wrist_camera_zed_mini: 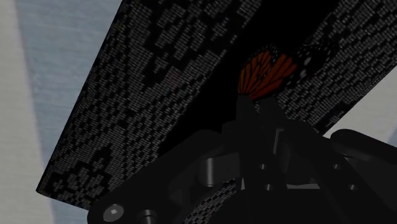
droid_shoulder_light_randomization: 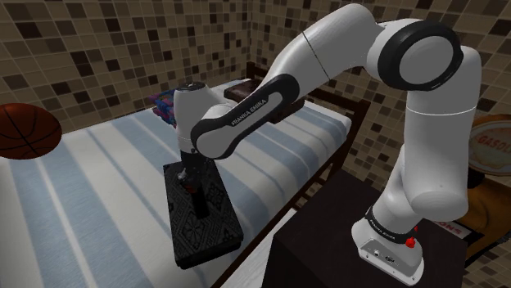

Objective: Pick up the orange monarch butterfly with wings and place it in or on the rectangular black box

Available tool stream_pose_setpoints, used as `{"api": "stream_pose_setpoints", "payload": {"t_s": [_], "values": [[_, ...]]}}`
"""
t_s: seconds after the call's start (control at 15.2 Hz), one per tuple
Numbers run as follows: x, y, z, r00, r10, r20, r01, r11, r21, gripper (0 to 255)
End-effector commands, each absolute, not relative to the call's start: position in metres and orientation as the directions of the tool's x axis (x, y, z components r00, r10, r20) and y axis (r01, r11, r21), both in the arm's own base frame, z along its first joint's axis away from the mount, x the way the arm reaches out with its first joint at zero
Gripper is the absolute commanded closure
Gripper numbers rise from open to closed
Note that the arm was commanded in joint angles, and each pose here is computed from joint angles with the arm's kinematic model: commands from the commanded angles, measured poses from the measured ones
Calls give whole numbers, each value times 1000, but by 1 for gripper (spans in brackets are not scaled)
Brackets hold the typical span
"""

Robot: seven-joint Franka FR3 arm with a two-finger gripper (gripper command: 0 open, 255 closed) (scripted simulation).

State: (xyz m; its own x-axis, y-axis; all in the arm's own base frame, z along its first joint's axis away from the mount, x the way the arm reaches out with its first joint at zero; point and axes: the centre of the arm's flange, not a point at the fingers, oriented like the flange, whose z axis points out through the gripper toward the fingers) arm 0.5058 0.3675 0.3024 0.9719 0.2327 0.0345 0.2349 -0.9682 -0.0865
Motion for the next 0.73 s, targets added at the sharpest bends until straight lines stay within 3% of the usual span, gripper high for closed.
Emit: {"api": "stream_pose_setpoints", "payload": {"t_s": [0.0,0.07,0.13,0.46,0.66], "values": [[504,367,298,972,235,26,236,-968,-85,255],[504,367,298,972,235,26,236,-968,-85,255],[503,367,297,972,235,26,236,-968,-85,0],[504,367,298,972,235,26,236,-968,-85,0],[503,364,337,972,235,26,236,-968,-85,0]]}}
